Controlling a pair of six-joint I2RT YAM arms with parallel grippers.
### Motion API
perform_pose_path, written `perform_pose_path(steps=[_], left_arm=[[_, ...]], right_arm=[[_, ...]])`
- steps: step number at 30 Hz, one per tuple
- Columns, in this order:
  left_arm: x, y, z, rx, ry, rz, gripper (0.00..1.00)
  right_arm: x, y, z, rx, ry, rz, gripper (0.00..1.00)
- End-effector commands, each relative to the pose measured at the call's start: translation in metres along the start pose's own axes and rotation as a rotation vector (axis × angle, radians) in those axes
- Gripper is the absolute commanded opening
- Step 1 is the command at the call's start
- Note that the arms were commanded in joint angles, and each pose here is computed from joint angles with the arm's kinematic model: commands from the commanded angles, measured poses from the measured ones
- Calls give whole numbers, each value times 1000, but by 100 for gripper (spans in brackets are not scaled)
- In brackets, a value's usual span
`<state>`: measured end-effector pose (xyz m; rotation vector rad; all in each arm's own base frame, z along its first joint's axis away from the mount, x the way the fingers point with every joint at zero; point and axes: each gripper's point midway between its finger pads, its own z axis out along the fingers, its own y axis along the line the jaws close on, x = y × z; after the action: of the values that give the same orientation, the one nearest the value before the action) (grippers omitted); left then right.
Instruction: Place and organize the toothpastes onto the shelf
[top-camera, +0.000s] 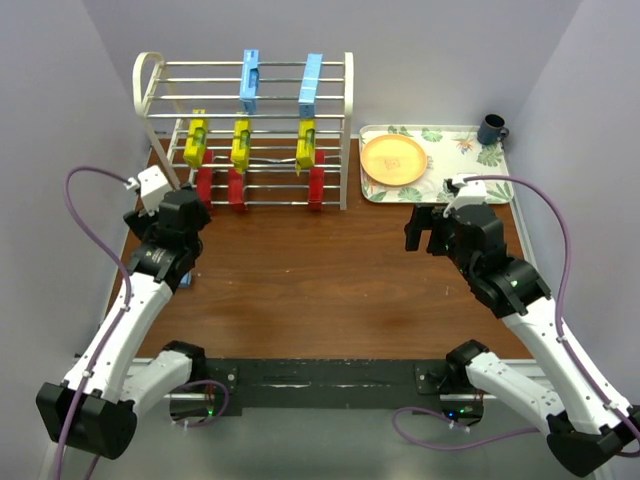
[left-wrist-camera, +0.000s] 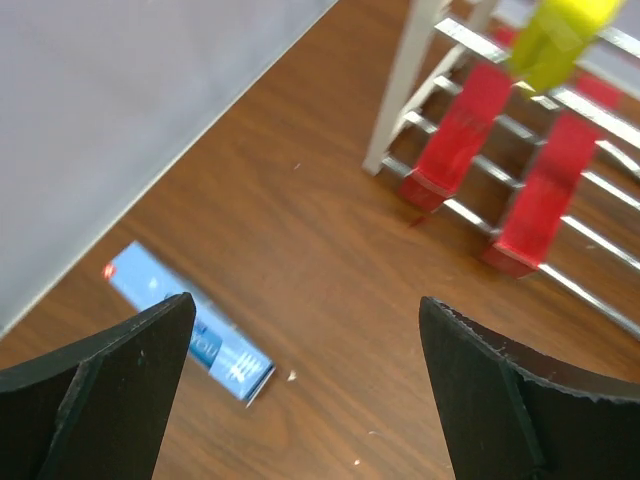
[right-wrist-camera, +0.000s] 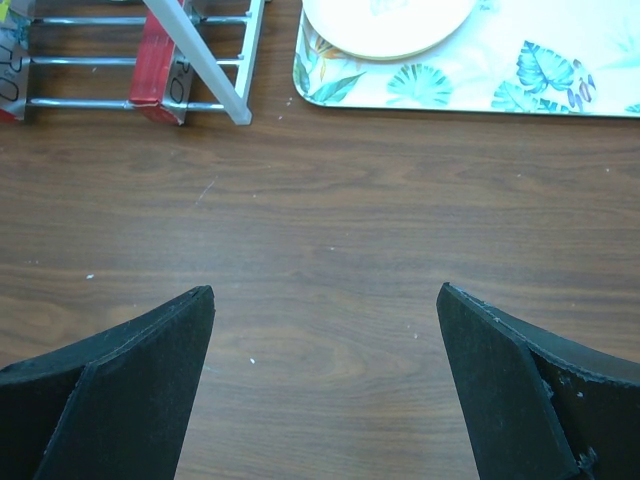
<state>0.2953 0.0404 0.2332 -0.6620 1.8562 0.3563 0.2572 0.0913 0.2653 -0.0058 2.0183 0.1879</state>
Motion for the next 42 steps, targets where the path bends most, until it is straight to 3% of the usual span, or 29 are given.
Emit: perform_pose_path(steps=[1,6,14,32,37,42], left_arm=[[27,32,4,-117,28,-174,100],[92,62,16,-213,182,-285,99],[160,92,30,-368,279,-473,95],[156,75,66,-429,244,-606,88],[172,69,72,-461,306,-603,79],[182,67,72,-472,337,-589,62]], right_arm=[[-2,5,-2,-31,-18,21,98],[0,4,-3,-35,-15,23,98],[3,2,-5,-34,-17,17,98],[7,-8,0,17,-15,-40,98],[7,-9,4,25,-14,-55,99],[8,-11,6,37,-13,-63,98]])
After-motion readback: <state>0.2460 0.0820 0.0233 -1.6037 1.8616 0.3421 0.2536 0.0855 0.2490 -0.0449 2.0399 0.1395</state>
